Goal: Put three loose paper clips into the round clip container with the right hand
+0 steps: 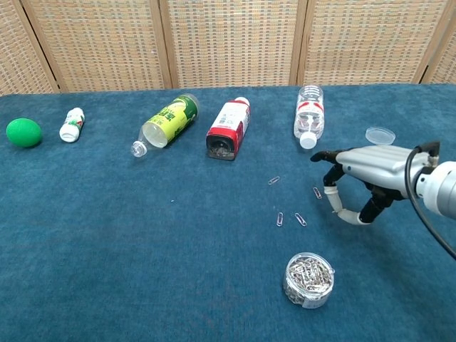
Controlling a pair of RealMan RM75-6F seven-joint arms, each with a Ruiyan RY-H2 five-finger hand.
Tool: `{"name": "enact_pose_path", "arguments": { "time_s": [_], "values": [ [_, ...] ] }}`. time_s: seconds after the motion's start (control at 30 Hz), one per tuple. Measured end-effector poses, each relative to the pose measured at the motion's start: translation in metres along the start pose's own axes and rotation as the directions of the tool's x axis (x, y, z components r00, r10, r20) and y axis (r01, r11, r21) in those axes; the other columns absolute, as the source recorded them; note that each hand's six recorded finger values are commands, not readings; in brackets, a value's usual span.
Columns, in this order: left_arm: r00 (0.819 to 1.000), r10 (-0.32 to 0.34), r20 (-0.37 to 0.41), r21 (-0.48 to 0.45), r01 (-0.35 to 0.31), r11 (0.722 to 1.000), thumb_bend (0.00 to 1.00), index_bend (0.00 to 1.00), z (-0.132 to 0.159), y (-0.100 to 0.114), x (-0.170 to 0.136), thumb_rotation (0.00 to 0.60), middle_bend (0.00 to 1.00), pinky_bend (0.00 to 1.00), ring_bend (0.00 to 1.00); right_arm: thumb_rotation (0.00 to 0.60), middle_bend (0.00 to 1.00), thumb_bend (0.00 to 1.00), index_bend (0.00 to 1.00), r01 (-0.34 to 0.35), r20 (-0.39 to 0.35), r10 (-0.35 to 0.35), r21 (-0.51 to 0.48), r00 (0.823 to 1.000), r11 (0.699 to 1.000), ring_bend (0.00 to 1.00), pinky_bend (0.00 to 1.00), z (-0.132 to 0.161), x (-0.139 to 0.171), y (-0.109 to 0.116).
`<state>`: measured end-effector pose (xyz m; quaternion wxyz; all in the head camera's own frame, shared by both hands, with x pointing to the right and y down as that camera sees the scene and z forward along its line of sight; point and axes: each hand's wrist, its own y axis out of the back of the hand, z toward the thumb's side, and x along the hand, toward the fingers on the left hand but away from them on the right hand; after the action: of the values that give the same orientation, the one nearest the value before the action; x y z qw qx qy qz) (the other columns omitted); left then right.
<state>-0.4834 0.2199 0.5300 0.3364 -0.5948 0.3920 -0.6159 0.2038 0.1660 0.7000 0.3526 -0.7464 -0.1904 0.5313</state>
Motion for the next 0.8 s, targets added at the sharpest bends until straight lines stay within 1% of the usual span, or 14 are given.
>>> {"name": "enact_pose_path", "arguments": {
  "time_s": [0.17, 0.3, 0.4, 0.6, 0.8],
  "values": [
    [1.0, 0.0, 0.002, -0.002, 0.0, 1.0, 0.0, 0.0, 0.001, 0.0, -0.001, 0.6, 0.0, 0.0, 0.0, 0.6, 0.02, 0.44, 0.65, 0.024, -0.091, -0.022, 0.018, 0.996, 1.0, 0.0, 0.0, 0.018, 0.019, 0.013],
    [1.0, 0.002, 0.007, 0.001, -0.002, 1.0, 0.0, 0.0, 0.002, 0.0, -0.002, 0.6, 0.0, 0.0, 0.0, 0.6, 0.02, 0.44, 0.65, 0.026, -0.185, -0.017, 0.047, 0.983, 0.999, 0.0, 0.0, 0.038, 0.04, 0.014],
    [1.0, 0.003, 0.007, 0.002, -0.003, 1.0, 0.0, 0.0, 0.002, 0.0, -0.002, 0.6, 0.0, 0.0, 0.0, 0.6, 0.02, 0.44, 0.65, 0.029, -0.238, -0.014, 0.06, 0.971, 0.998, 0.0, 0.0, 0.051, 0.049, 0.014],
    [1.0, 0.001, 0.007, 0.004, -0.001, 1.0, 0.0, 0.0, 0.003, 0.0, -0.002, 0.6, 0.0, 0.0, 0.0, 0.6, 0.02, 0.44, 0.65, 0.026, -0.285, 0.003, 0.097, 0.959, 0.995, 0.0, 0.0, 0.071, 0.046, 0.009],
    [1.0, -0.002, 0.001, -0.004, 0.002, 1.0, 0.0, 0.0, 0.0, 0.0, 0.0, 0.6, 0.0, 0.0, 0.0, 0.6, 0.02, 0.44, 0.65, 0.0, -0.289, 0.04, 0.136, 0.957, 0.991, 0.0, 0.0, 0.082, 0.04, -0.002]
  ]
}}
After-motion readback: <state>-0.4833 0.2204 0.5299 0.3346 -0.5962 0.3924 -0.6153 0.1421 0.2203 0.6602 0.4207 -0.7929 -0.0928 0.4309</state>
